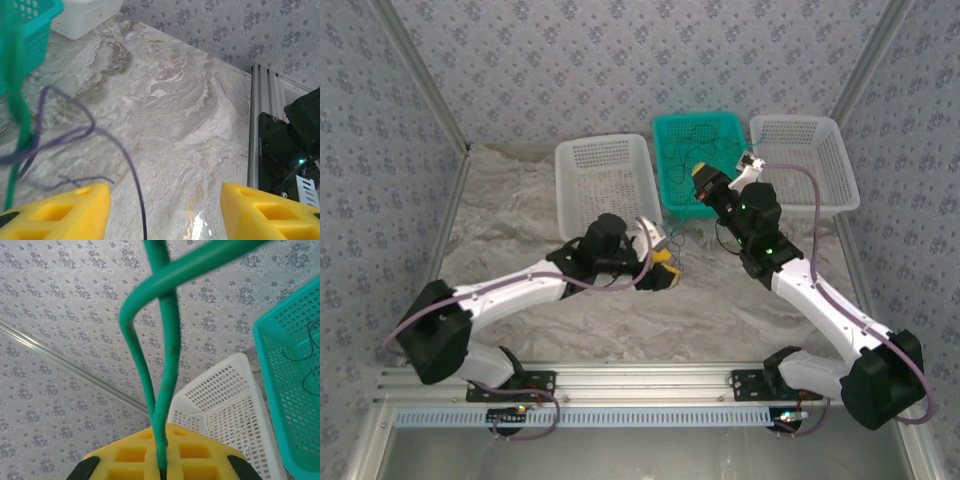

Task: Untangle the cables
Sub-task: Untie the cable.

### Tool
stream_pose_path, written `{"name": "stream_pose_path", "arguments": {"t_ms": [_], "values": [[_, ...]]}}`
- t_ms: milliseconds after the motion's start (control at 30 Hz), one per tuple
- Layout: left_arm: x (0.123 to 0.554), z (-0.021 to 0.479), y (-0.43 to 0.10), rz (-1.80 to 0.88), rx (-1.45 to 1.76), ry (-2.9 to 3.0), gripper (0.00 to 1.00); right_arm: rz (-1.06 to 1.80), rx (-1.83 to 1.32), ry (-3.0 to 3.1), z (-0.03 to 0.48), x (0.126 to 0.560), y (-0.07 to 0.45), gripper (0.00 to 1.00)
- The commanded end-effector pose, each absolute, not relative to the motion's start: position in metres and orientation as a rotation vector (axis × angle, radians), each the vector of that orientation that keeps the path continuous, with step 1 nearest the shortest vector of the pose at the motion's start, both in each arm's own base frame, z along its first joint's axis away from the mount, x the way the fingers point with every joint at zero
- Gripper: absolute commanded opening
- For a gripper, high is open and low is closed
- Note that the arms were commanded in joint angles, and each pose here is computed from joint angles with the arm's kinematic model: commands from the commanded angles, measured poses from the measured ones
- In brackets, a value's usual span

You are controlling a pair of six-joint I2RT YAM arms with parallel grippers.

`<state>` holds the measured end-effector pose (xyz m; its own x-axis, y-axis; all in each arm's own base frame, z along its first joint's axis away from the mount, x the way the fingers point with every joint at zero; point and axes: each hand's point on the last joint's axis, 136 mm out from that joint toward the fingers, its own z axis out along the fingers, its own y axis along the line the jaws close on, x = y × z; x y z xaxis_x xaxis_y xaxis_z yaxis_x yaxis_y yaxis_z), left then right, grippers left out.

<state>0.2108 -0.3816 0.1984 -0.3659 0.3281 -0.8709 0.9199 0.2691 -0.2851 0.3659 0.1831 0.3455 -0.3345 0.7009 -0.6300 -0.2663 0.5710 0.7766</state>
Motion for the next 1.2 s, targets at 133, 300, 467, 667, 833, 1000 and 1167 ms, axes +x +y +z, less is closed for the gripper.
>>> {"name": "stream_pose_path", "arguments": {"t_ms": [133,300,467,667,833,1000,1167], "values": [[0.217,0.183,-0.405,-1.066,1.190,1.802,0.21,1.008,0.403,1.582,0.367,0.363,0.170,0.00],[0.218,0.182,-0.393,-1.020,1.144,1.815,0.00,0.987,0.450,1.586,0.358,0.367,0.156,0.00],[0.214,0.195,-0.379,-1.000,1.109,1.793,0.00,0.860,0.510,1.567,0.354,0.368,0.112,0.00],[0.216,0.212,-0.346,-0.945,0.986,1.795,0.00,0.644,0.653,1.537,0.344,0.348,0.028,0.00],[0.224,0.245,-0.307,-0.938,0.853,1.743,0.00,0.518,0.770,1.498,0.337,0.320,-0.024,0.00],[0.230,0.294,-0.271,-0.882,0.758,1.642,0.00,0.401,0.927,1.454,0.326,0.293,-0.066,0.00],[0.250,0.344,-0.242,-0.802,0.638,1.574,0.00,0.371,1.036,1.414,0.317,0.278,-0.088,0.00]]}}
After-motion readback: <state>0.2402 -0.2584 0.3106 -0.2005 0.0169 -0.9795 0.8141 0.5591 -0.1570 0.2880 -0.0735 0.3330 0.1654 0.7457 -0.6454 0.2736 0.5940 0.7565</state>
